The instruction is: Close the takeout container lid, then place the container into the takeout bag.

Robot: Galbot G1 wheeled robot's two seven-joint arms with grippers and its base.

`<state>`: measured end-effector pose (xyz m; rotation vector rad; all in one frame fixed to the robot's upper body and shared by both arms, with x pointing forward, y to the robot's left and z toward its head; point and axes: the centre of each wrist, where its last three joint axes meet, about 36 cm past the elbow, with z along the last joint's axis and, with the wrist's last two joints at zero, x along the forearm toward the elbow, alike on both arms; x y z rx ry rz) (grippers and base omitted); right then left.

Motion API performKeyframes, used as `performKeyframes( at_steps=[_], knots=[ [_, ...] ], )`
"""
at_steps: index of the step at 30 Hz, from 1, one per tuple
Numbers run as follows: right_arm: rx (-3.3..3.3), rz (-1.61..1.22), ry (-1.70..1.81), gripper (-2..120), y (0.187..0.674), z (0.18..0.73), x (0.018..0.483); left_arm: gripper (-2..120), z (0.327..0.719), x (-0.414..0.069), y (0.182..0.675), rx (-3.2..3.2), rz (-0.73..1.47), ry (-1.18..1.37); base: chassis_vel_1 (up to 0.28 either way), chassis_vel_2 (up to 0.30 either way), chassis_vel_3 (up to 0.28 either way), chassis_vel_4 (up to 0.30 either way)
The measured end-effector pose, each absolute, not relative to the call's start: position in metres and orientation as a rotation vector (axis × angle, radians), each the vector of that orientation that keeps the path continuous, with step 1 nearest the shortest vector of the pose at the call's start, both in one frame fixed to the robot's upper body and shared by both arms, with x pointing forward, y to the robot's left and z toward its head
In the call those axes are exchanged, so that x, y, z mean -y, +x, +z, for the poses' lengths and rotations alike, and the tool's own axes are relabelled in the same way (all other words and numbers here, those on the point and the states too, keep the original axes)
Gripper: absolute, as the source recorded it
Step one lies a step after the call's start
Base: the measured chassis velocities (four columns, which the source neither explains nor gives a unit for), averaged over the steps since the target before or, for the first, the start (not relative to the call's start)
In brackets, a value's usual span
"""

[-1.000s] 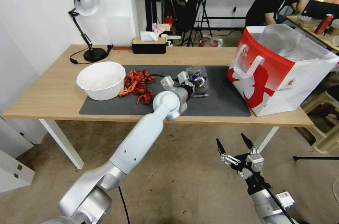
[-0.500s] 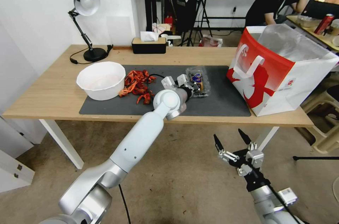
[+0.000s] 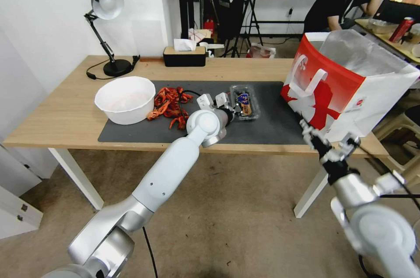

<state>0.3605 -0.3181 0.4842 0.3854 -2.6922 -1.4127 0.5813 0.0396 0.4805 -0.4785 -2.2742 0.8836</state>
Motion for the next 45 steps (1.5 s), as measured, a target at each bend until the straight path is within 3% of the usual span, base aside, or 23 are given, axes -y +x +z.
performKeyframes(
  at_steps=[8,20,34,45],
  knots=[
    [2.619,-1.387,0.35,100,0.419,0.505,0.304,0,0.48,-0.044,0.581,2.281,0.886,-0.471,0.0,0.0,0.0,0.0],
    [2.572,-1.045,0.238,100,0.507,0.549,0.308,0,0.481,-0.038,0.582,2.275,0.896,-0.481,0.0,0.0,0.0,0.0],
    [2.454,-0.848,0.346,100,0.559,0.559,0.313,0,0.484,-0.04,0.588,2.284,0.895,-0.474,0.0,0.0,0.0,0.0],
    [2.391,-0.882,0.55,100,0.588,0.538,0.321,0,0.483,-0.042,0.588,2.285,0.896,-0.472,0.0,0.0,0.0,0.0]
  ],
)
